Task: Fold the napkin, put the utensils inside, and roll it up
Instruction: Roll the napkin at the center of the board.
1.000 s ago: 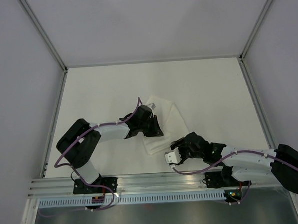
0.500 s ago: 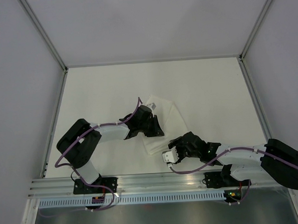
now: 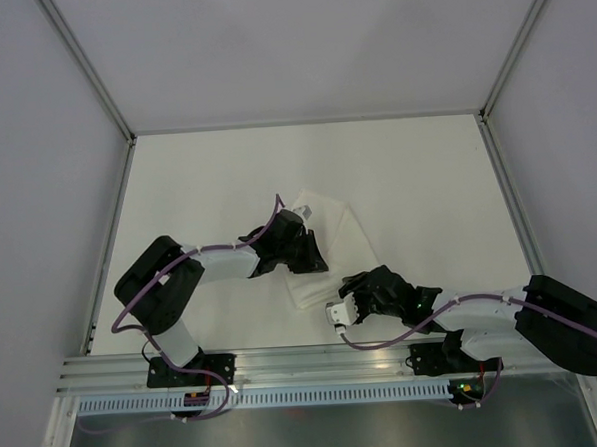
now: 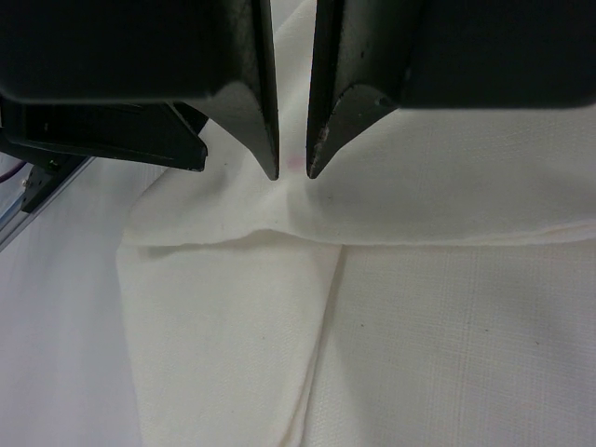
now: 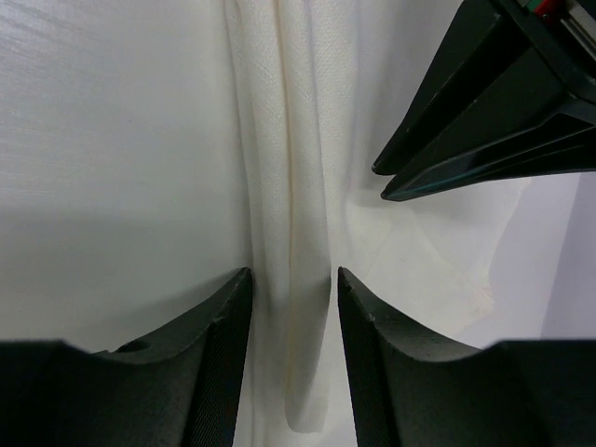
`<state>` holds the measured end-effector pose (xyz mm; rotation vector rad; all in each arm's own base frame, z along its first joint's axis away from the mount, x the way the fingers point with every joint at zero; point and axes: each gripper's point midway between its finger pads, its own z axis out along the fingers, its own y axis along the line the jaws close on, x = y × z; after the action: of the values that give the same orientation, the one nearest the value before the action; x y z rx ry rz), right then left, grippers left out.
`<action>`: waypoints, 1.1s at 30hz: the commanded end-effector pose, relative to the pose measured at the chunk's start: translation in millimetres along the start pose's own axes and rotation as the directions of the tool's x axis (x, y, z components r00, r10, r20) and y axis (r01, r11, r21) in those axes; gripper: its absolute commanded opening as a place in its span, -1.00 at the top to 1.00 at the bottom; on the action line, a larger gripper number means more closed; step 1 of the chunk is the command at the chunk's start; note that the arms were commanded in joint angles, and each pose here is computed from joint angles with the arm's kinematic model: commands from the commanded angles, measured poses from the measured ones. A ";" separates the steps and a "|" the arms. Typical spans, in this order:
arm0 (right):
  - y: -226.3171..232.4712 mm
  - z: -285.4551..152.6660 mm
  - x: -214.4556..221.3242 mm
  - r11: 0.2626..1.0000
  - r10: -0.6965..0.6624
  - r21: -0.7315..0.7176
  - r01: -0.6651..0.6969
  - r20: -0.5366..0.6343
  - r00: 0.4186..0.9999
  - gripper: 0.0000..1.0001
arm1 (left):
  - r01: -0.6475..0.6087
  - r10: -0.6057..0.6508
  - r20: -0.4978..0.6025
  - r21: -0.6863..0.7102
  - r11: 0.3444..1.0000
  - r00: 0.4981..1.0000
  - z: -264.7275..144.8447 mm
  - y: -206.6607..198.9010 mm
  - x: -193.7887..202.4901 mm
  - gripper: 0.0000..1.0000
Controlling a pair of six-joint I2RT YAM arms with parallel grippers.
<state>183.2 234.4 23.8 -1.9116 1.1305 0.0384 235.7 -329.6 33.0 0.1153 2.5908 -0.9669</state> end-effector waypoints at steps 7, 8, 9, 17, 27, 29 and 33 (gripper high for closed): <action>11.7 5.9 12.8 0.999 0.020 -0.027 -0.021 -0.049 0.999 0.06 | -0.005 0.005 -0.010 0.039 0.999 1.000 3.3 -5.1 -0.8 0.55; 11.9 5.4 12.2 1.000 0.018 -0.025 -0.019 -0.047 0.999 0.07 | -0.007 0.007 -0.010 0.041 0.999 1.000 3.2 -5.7 -1.1 0.55; 12.0 3.9 11.4 1.000 0.011 -0.024 -0.012 -0.041 0.999 0.06 | -0.006 0.007 -0.013 0.042 0.999 1.000 3.4 -5.7 -0.4 0.54; 23.5 1.7 15.5 0.996 -0.039 -0.077 0.036 -0.050 0.998 0.05 | -0.004 0.005 -0.024 0.046 0.999 1.000 4.6 -5.0 0.2 0.54; 34.2 9.3 18.2 0.983 -0.058 -0.178 0.044 -0.075 0.996 0.29 | -0.017 0.019 -0.036 0.048 0.999 0.999 2.5 -8.6 -4.6 0.54; 40.6 9.2 19.4 0.975 -0.043 -0.221 0.022 -0.089 0.995 0.46 | -0.022 0.024 -0.035 0.054 0.998 0.999 1.5 -11.4 -7.2 0.54; 38.6 12.5 15.0 0.966 -0.024 -0.257 -0.002 -0.097 0.995 0.78 | -0.026 0.028 -0.032 0.058 0.998 0.999 -1.6 -12.0 -10.7 0.54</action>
<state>191.9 244.1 12.6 -2.0243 1.1253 0.0067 238.9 -331.3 33.2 0.1315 2.6066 -0.9980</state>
